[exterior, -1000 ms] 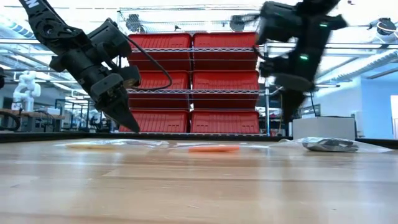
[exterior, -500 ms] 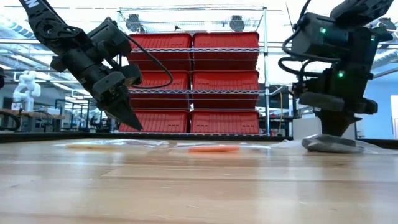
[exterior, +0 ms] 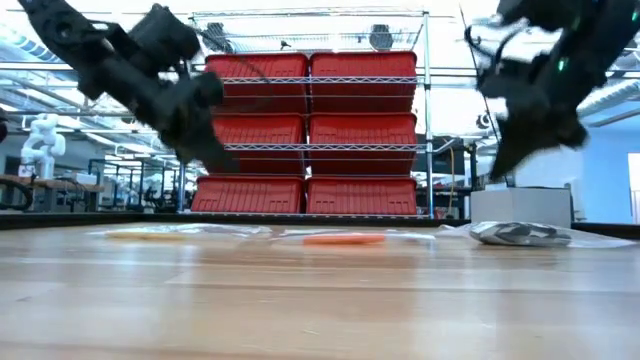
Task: Sort rubber bands
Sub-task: Return to Home Position
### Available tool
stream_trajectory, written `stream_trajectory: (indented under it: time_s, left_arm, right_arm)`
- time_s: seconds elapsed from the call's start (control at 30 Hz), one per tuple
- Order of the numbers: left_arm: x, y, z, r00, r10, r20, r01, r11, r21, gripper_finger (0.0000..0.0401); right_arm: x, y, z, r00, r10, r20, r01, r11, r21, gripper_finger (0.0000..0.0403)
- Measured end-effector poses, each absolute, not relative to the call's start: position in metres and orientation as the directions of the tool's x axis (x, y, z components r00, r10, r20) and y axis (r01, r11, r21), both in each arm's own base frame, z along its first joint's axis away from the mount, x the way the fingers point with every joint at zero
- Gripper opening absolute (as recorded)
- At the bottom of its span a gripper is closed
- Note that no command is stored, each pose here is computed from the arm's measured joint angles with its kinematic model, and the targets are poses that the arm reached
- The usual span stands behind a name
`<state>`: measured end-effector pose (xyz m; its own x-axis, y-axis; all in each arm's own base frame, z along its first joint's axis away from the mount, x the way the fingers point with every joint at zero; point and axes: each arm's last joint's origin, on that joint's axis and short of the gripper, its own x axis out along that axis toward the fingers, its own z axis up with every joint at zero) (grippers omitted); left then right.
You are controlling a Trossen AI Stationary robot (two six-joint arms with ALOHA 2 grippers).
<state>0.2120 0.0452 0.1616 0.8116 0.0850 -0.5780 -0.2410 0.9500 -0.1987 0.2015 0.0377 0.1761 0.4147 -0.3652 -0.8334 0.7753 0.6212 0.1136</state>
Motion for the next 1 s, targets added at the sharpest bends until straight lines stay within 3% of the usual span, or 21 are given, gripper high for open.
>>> stream_trajectory:
  time_s: [0.27, 0.47, 0.57, 0.67, 1.0]
  left_arm:
    - [0.173, 0.040, 0.220, 0.928, 0.132, -0.348, -0.177, 0.979, -0.099, 0.0010]
    - [0.132, 0.035, 0.243, 0.942, 0.277, -0.188, -0.284, 0.959, -0.008, 0.0011]
    - [0.121, 0.034, 0.241, 0.935, 0.338, -0.104, -0.337, 0.941, 0.020, 0.0012]
    - [0.113, 0.034, 0.230, 0.913, 0.386, -0.133, -0.386, 0.922, 0.028, 0.0012]
    - [0.072, 0.025, 0.218, 0.877, 0.480, -0.014, -0.480, 0.877, -0.021, 0.0013]
  right_arm:
    - [0.194, 0.037, 0.229, 0.690, -0.380, -0.617, 0.491, 0.871, 0.013, 0.0000]
    - [0.183, 0.016, 0.239, 0.880, -0.272, -0.390, 0.286, 0.958, -0.022, 0.0000]
    - [0.173, -0.005, 0.228, 0.930, -0.233, -0.283, 0.239, 0.971, -0.016, 0.0000]
    - [0.157, -0.022, 0.224, 0.964, -0.200, -0.173, 0.202, 0.979, -0.009, 0.0000]
    - [0.098, -0.030, 0.201, 0.963, -0.249, 0.108, 0.247, 0.969, 0.028, 0.0000]
